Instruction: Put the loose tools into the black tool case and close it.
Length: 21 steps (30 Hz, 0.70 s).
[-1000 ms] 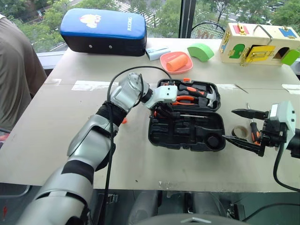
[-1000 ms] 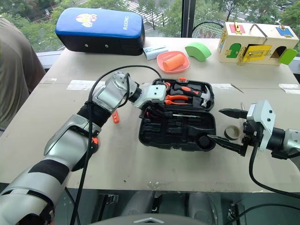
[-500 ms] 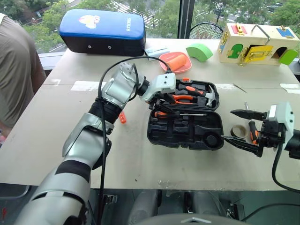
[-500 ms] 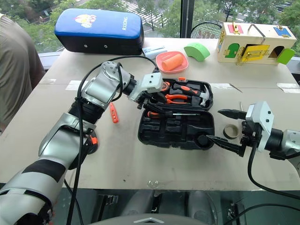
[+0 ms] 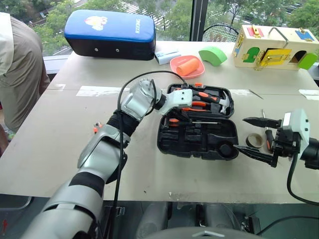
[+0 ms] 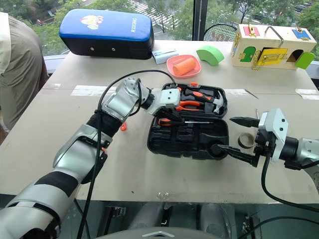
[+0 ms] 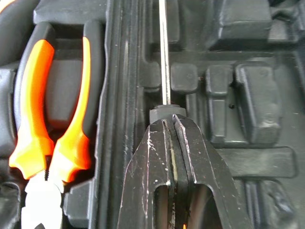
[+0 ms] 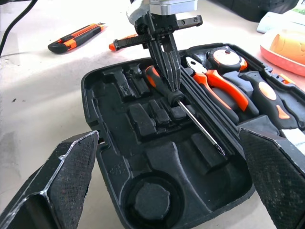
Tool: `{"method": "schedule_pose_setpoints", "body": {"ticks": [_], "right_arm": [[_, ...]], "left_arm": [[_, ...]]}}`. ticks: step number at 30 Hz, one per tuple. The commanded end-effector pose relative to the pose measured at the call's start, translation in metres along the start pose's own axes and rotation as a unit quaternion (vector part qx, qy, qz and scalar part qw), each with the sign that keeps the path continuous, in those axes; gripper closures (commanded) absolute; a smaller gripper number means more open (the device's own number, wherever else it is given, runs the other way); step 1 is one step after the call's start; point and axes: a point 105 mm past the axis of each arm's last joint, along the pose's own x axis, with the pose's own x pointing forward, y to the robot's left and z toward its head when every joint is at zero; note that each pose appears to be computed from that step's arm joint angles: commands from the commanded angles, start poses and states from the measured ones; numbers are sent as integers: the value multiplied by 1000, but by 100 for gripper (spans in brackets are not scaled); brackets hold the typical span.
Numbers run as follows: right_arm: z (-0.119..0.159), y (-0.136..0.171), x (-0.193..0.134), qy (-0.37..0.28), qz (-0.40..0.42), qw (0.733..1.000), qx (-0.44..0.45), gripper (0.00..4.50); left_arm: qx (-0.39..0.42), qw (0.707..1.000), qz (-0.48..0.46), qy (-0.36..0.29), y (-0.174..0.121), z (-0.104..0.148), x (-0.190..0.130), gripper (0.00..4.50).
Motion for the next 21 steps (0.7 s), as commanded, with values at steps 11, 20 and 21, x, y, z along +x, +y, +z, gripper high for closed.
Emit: {"method": "schedule_pose_setpoints", "body": {"ticks": [11,20,21], "right_arm": [[3,-2,2,-11,-16,1000,-18,0],[-2,-24,-5,-14,-80,997,-9,0],[-6,-26,-11,-8,-96,995,0,0]], "left_arm": [[-2,999,32,-12,1,-13,-11,443],[-101,959,111,-240,-34,19,-121,322],[-116,955,97,-254,-48,21,-130,290]]}}
